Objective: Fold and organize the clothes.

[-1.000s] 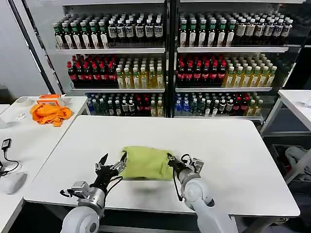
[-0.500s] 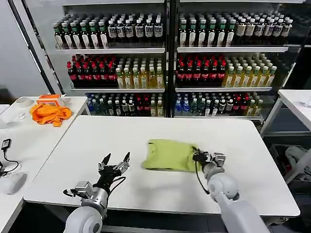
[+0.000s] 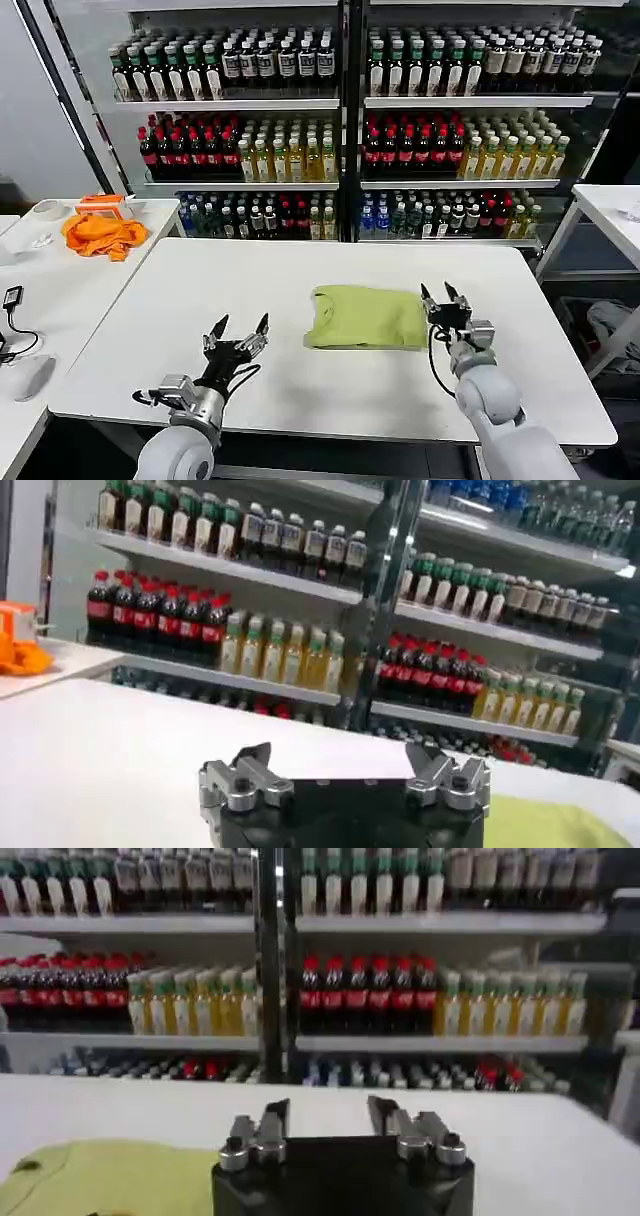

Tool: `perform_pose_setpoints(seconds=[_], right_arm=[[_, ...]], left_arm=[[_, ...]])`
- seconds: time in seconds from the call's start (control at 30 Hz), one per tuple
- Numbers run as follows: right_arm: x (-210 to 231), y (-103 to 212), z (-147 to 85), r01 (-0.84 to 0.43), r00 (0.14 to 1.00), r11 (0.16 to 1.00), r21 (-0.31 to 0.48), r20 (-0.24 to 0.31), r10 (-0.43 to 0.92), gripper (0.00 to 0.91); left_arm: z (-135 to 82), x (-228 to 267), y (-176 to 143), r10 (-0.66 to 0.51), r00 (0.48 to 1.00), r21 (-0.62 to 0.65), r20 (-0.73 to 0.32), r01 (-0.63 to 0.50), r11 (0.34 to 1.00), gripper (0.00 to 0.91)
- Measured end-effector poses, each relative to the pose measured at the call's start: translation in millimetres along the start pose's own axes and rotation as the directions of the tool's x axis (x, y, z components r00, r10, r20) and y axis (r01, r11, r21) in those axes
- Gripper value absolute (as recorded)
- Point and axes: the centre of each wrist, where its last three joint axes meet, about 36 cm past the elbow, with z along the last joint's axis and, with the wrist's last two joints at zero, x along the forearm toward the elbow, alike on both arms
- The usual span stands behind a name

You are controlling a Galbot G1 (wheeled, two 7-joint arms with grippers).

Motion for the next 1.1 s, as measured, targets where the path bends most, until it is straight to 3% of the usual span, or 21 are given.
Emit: perform_pose_setpoints(seconds=[0.2,0.37,0.67,1.1], right_arm=[[38.1,-5.9,1.2,-0.016,0.997,1.000,0.011,0.074,0.016,0.907],[73.1,-8.8,2.7,-0.023,0.994,1.000,0.010,0.103,0.022,0.907],[110.7,-8.2,5.3,-0.032,0.992,0.999,0.013,0.123,0.030,0.907],[132.0,-1.3,5.6,-0.045,0.990,0.999,0.025,0.132,0.042,0.907]], left_arm=[[-0.3,1.9,-0.6,-0.001,1.000,-0.034,0.013,0.001,0.999,0.907],[-2.3,1.1,-1.1,0.000,1.000,-0.058,0.023,0.002,0.998,0.907],[-3.0,-2.1,-3.3,0.008,1.000,-0.103,0.026,-0.006,0.995,0.907],[-0.2,-8.4,-7.6,0.019,0.999,-0.143,0.025,-0.016,0.990,0.907]])
